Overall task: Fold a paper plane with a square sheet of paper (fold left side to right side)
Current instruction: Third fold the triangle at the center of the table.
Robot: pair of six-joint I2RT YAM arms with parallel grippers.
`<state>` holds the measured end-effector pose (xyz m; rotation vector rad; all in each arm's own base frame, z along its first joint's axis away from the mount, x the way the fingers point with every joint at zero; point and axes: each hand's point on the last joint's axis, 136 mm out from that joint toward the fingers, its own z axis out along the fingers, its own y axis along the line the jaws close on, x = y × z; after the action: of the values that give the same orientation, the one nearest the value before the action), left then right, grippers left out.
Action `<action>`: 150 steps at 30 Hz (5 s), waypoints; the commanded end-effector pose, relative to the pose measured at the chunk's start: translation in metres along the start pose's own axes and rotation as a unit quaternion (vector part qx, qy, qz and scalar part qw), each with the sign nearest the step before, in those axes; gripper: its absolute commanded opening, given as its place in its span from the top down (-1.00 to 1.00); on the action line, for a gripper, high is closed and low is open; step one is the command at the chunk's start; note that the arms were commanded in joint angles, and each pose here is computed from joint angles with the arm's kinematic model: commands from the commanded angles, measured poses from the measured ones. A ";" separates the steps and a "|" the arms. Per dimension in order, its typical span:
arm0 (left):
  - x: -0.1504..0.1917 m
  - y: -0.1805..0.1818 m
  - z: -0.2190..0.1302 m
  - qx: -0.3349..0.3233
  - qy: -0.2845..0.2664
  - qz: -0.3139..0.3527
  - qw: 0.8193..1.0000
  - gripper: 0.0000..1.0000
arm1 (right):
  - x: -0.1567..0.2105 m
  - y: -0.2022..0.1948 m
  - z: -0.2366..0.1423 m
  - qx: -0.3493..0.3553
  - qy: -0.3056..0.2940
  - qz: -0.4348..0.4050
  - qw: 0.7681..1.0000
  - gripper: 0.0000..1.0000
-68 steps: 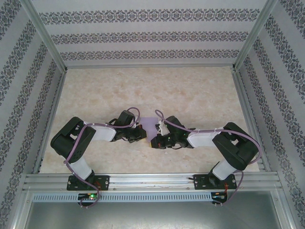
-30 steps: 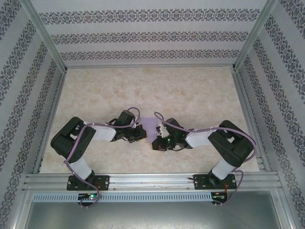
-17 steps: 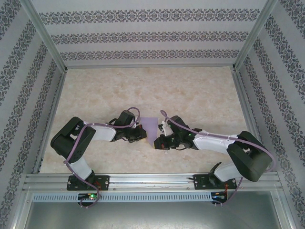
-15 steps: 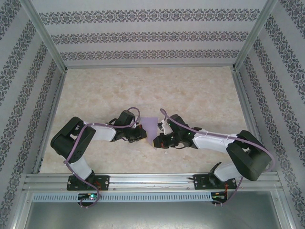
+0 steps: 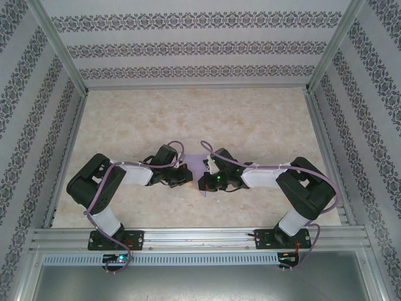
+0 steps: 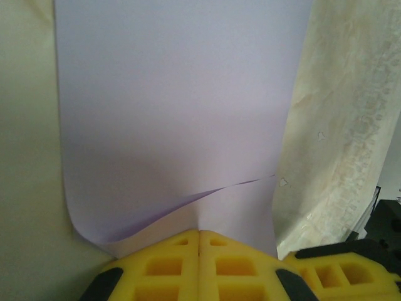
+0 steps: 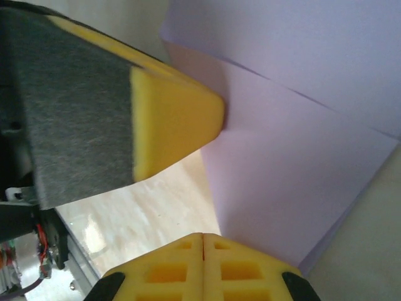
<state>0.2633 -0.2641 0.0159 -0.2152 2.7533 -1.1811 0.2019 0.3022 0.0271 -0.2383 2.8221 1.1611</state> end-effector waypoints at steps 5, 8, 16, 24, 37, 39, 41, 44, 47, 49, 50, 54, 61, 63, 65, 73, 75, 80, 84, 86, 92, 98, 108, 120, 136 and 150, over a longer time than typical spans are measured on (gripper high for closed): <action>0.014 0.043 0.004 -0.089 0.009 -0.036 0.995 0.88 | 0.011 -0.023 0.006 0.058 0.019 -0.010 0.998 1.00; 0.009 0.035 0.000 -0.080 0.001 -0.030 0.996 0.82 | 0.016 -0.029 0.007 0.072 0.026 -0.009 0.997 1.00; -0.001 0.011 -0.019 -0.037 -0.051 -0.004 0.998 0.86 | 0.026 -0.049 0.004 0.121 0.039 -0.015 0.992 1.00; 0.009 -0.007 -0.028 0.011 -0.078 0.026 0.997 0.96 | 0.028 -0.064 0.001 0.158 0.038 -0.021 0.987 1.00; 0.008 -0.035 -0.012 0.050 -0.083 0.058 0.994 0.99 | 0.028 -0.070 0.001 0.174 0.035 -0.020 0.984 1.00; 0.007 -0.035 -0.009 0.052 -0.084 0.058 0.993 0.99 | 0.028 -0.070 0.001 0.175 0.035 -0.020 0.984 1.00; 0.007 -0.033 -0.005 0.052 -0.082 0.056 0.994 1.00 | 0.029 -0.071 0.000 0.177 0.035 -0.020 0.983 1.00; 0.006 -0.030 0.000 0.055 -0.082 0.053 0.994 1.00 | 0.030 -0.073 0.000 0.180 0.036 -0.020 0.983 1.00; 0.006 -0.024 0.004 0.044 -0.082 0.050 0.994 1.00 | 0.031 -0.075 -0.001 0.185 0.037 -0.020 0.982 1.00; 0.007 -0.015 0.006 0.027 -0.080 0.046 0.995 1.00 | 0.031 -0.076 -0.002 0.189 0.037 -0.020 0.981 1.00; 0.007 -0.012 0.007 0.019 -0.079 0.044 0.996 1.00 | 0.032 -0.077 -0.003 0.191 0.038 -0.020 0.981 1.00; 0.011 0.009 0.010 -0.029 -0.067 0.027 0.997 1.00 | 0.033 -0.078 -0.006 0.200 0.041 -0.020 0.979 1.00; 0.012 0.033 0.005 -0.102 -0.063 0.023 0.993 1.00 | 0.034 -0.080 -0.009 0.213 0.047 -0.025 0.976 1.00; 0.009 0.034 0.003 -0.109 -0.066 0.024 0.992 1.00 | 0.034 -0.080 -0.009 0.212 0.050 -0.026 0.976 1.00; 0.005 0.037 0.001 -0.109 -0.072 0.021 0.991 1.00 | 0.036 -0.080 -0.009 0.212 0.055 -0.026 0.975 1.00; -0.014 0.046 -0.009 -0.113 -0.090 0.014 0.989 1.00 | 0.041 -0.080 -0.010 0.209 0.066 -0.024 0.975 1.00; -0.019 0.050 -0.013 -0.116 -0.095 0.010 0.989 1.00 | 0.042 -0.080 -0.010 0.208 0.067 -0.023 0.976 1.00; -0.029 0.064 -0.022 -0.128 -0.106 0.002 0.986 1.00 | 0.044 -0.079 -0.009 0.201 0.069 -0.020 0.977 1.00; -0.035 0.075 -0.029 -0.137 -0.113 -0.006 0.984 1.00 | 0.044 -0.077 -0.009 0.196 0.069 -0.018 0.978 1.00; -0.039 0.078 -0.033 -0.138 -0.117 -0.009 0.983 1.00 | 0.043 -0.076 -0.009 0.194 0.068 -0.018 0.979 1.00; -0.050 0.084 -0.044 -0.134 -0.125 -0.018 0.983 1.00 | 0.043 -0.072 -0.007 0.182 0.068 -0.016 0.981 1.00; -0.058 0.059 -0.063 -0.111 -0.144 0.007 0.983 1.00 | 0.039 -0.064 -0.006 0.154 0.056 -0.007 0.986 1.00; -0.029 -0.015 -0.069 0.008 -0.121 0.077 0.990 1.00 | 0.033 -0.061 -0.004 0.135 0.042 0.003 0.990 1.00; -0.017 -0.040 -0.012 0.021 -0.057 0.112 0.992 1.00 | 0.033 -0.063 -0.004 0.134 0.039 0.009 0.990 1.00; -0.004 0.027 0.006 -0.087 -0.037 0.084 0.992 1.00 | 0.007 -0.020 -0.009 0.069 0.011 -0.008 0.998 1.00; 0.004 0.042 0.005 -0.111 -0.029 0.079 0.990 1.00 | -0.018 0.024 -0.012 0.008 -0.023 -0.026 0.999 1.00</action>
<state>0.2749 -0.2660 0.0173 -0.0271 2.6707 -1.0138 0.2114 0.3017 0.0509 -0.2890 2.7795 1.0729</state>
